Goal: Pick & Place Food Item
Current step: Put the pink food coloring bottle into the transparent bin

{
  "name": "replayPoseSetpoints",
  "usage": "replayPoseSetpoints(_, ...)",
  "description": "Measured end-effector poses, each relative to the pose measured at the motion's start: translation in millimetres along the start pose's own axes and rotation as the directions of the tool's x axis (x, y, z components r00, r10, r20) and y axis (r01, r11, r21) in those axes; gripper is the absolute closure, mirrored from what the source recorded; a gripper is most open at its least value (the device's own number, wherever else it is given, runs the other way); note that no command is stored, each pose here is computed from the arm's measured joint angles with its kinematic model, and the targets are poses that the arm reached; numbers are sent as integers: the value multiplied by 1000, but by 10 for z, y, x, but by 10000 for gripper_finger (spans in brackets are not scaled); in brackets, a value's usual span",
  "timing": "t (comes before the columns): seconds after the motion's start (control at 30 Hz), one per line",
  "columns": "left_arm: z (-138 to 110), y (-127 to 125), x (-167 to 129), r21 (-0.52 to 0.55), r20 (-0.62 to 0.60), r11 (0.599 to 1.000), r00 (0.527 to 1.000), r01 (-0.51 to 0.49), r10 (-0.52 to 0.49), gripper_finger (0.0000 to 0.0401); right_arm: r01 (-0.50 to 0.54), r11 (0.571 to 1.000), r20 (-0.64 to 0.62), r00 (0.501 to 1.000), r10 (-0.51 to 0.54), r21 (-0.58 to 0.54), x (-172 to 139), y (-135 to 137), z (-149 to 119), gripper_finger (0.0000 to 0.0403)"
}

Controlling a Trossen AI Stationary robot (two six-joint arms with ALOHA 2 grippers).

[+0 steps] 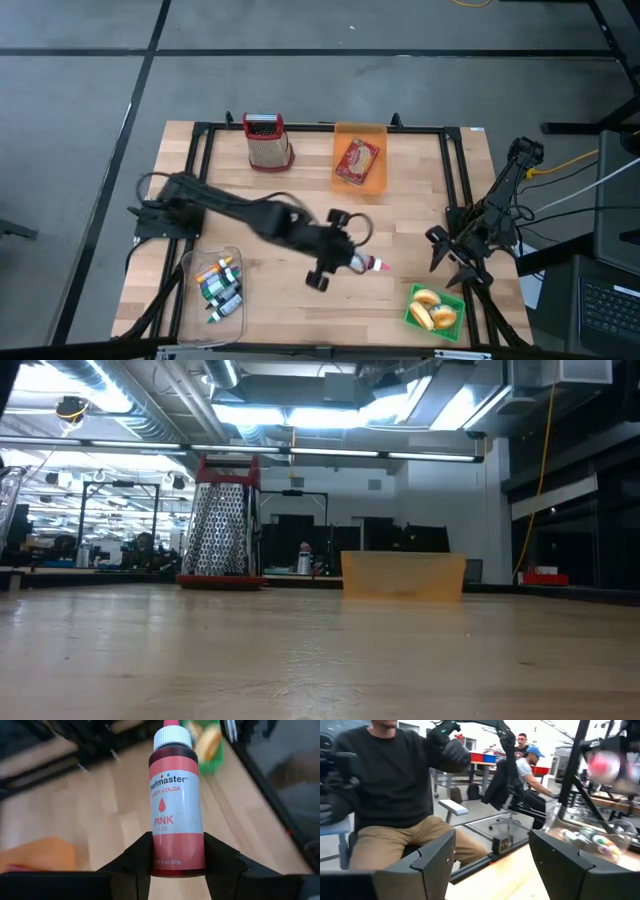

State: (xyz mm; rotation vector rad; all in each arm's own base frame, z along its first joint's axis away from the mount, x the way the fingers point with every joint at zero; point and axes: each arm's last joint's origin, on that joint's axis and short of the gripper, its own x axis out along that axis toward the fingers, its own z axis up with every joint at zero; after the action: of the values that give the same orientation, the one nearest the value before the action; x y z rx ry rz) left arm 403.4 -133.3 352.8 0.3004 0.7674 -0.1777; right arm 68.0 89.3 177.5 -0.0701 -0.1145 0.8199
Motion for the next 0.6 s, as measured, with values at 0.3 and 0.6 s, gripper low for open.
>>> replayPoseSetpoints(0.3,2,-736,-759,-125,134,981,977,-149,166,267,-40,993,16,999,38,108,0,10,13,147)
replayPoseSetpoints(0.6,-597,-1083,-1063,-288,205,934,939,-213,277,267,-92,990,23,996,90,108,-1,25,16,147)
